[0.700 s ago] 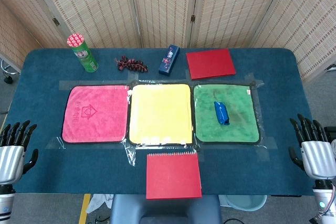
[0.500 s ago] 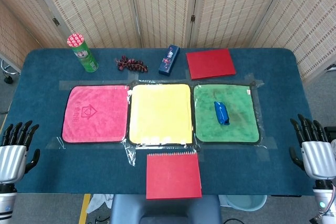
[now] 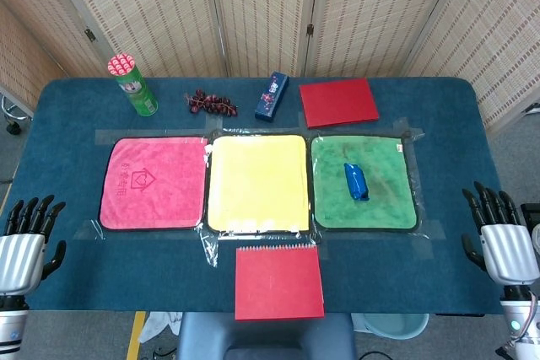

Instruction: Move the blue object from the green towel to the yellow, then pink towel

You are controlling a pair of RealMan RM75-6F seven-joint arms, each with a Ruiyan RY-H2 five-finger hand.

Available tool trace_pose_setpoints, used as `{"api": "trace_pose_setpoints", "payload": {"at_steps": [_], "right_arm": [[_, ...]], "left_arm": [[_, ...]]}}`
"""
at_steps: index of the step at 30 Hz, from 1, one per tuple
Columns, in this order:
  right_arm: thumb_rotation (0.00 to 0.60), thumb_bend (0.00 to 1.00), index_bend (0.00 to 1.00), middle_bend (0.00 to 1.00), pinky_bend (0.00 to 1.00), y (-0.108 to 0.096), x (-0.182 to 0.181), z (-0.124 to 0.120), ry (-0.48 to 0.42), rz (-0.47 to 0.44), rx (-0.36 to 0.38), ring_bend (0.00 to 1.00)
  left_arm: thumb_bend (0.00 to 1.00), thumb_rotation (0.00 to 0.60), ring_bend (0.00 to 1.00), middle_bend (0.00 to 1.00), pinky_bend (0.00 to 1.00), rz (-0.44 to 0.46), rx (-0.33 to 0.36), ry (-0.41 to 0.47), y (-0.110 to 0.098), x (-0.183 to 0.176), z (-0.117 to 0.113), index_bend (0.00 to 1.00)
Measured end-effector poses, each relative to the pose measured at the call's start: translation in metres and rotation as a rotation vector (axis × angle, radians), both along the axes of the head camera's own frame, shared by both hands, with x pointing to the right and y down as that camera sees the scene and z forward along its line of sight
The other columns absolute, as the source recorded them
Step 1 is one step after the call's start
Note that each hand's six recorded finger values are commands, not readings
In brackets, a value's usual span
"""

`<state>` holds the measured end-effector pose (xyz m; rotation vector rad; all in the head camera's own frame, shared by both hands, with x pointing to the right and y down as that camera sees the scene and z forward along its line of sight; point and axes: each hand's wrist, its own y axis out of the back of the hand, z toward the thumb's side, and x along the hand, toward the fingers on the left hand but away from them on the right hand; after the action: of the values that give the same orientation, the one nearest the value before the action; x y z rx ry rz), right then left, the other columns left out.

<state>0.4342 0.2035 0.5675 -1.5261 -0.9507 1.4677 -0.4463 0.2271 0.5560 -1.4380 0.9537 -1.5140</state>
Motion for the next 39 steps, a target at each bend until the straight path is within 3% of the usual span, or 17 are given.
{"api": "trace_pose_setpoints", "payload": {"at_steps": [8,15,19,22,33,39], "right_arm": [[0.600,0.46,0.01,0.00,0.00,-0.020,-0.012,0.018,-0.005,-0.054,-0.042,0.01],[0.600,0.45,0.00,0.00,0.00,-0.054,-0.035,0.039,0.012,-0.155,-0.078,0.01],[0.600,0.26,0.00,0.00,0.00,-0.076,-0.044,0.054,0.036,-0.195,-0.095,0.00],[0.600,0.17,0.00,0.00,0.00,-0.093,-0.050,0.068,0.062,-0.213,-0.117,0.00],[0.600,0.13,0.00,0.00,0.00,-0.138,-0.076,0.117,0.147,-0.297,-0.147,0.00],[0.600,0.13,0.00,0.00,0.00,-0.151,-0.096,0.141,0.119,-0.306,-0.152,0.00]], "left_arm": [[0.48,0.600,0.08,0.11,0.01,-0.009,-0.003,-0.006,0.001,-0.002,0.000,0.18],[0.48,0.600,0.08,0.11,0.01,-0.009,0.000,-0.005,0.003,-0.003,-0.002,0.18],[0.48,0.600,0.08,0.11,0.01,-0.005,-0.002,-0.006,0.004,-0.003,-0.003,0.18],[0.48,0.600,0.08,0.11,0.01,-0.004,0.003,-0.003,0.003,-0.002,-0.005,0.18],[0.48,0.600,0.08,0.11,0.01,-0.013,0.012,-0.006,0.004,-0.004,-0.009,0.18],[0.48,0.600,0.08,0.11,0.01,-0.017,0.011,-0.010,0.004,-0.005,-0.010,0.18]]}}
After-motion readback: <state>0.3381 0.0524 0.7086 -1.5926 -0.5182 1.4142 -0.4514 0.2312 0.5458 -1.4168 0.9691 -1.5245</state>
